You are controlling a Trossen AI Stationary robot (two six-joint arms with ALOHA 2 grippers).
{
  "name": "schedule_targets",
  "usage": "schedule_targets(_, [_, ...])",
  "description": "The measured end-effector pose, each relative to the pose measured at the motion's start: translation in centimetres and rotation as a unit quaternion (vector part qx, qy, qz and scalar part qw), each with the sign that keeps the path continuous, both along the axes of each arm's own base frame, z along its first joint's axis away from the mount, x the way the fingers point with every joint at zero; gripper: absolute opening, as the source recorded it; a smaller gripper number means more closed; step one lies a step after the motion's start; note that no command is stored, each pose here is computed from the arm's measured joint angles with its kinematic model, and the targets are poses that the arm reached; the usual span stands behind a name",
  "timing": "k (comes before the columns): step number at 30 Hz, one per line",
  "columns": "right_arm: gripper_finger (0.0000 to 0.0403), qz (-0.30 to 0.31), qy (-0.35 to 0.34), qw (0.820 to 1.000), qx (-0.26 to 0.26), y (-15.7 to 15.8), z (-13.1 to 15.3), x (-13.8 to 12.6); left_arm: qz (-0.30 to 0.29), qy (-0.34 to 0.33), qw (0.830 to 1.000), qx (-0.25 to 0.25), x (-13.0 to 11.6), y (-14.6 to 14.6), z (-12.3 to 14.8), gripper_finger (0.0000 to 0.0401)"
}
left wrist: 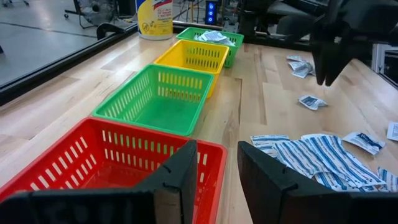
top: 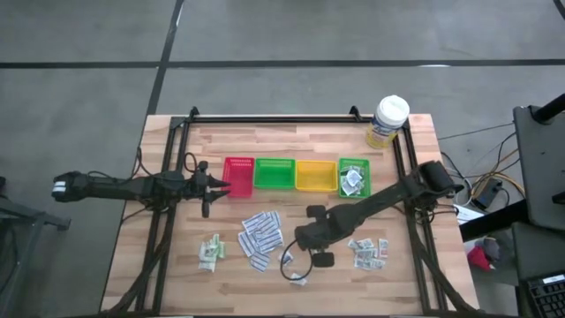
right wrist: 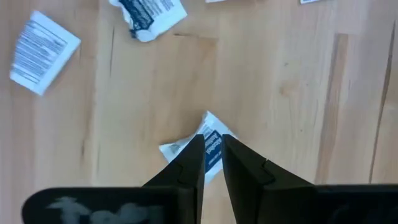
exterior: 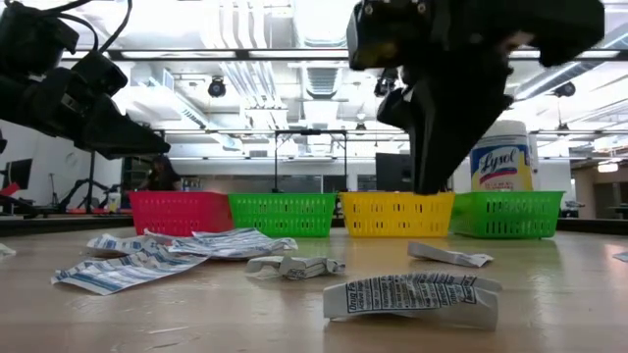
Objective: Pick & Place First Aid Supplies
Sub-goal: Put the blue alcohol pad into the right green bin
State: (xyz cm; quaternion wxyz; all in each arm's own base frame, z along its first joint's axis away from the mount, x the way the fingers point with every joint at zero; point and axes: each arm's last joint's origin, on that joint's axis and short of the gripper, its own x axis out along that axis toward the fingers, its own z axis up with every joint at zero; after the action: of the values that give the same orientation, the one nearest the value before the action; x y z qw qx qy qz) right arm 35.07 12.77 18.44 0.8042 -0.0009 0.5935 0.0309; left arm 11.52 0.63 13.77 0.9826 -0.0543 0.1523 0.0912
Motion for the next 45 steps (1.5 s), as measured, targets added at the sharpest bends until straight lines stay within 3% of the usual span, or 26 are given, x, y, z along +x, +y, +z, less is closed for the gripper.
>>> schedule_targets(7, [0.0061, -0.022, 0.011, 0.998, 0.05, 0.1, 0.3, 0.0, 0.0, -0.001, 1.0, 0.0, 0.0, 0.0, 0.0, 0.0113])
schedule_targets(17, [0.015, -0.078, 0.017, 0.994, 0.07, 0.2, -0.1, 0.2, 0.0, -0.001, 1.0, 0.0, 0.0, 0.0, 0.0, 0.0113])
schedule_targets(22, [0.0172, -0.099, 0.023, 0.992, 0.074, 0.3, -0.6, 0.4, 0.0, -0.001, 1.0, 0.0, 0.0, 0.0, 0.0, 0.0113])
schedule_targets(29, [0.0169, -0.132, 0.054, 0.987, 0.074, 0.4, -3.0, 0.9, 0.0, -0.001, 1.0, 0.0, 0.0, 0.0, 0.0, 0.0113])
schedule_targets(38, [0.0165, -0.155, 0.062, 0.983, 0.073, 0.1, -4.0, 1.3, 0.0, -0.001, 1.0, 0.0, 0.0, 0.0, 0.0, 0.0113])
schedule_targets(45, [0.0129, -0.162, 0.061, 0.983, 0.062, 0.1, -4.7, 1.5, 0.0, -0.001, 1.0, 0.0, 0.0, 0.0, 0.0, 0.0113])
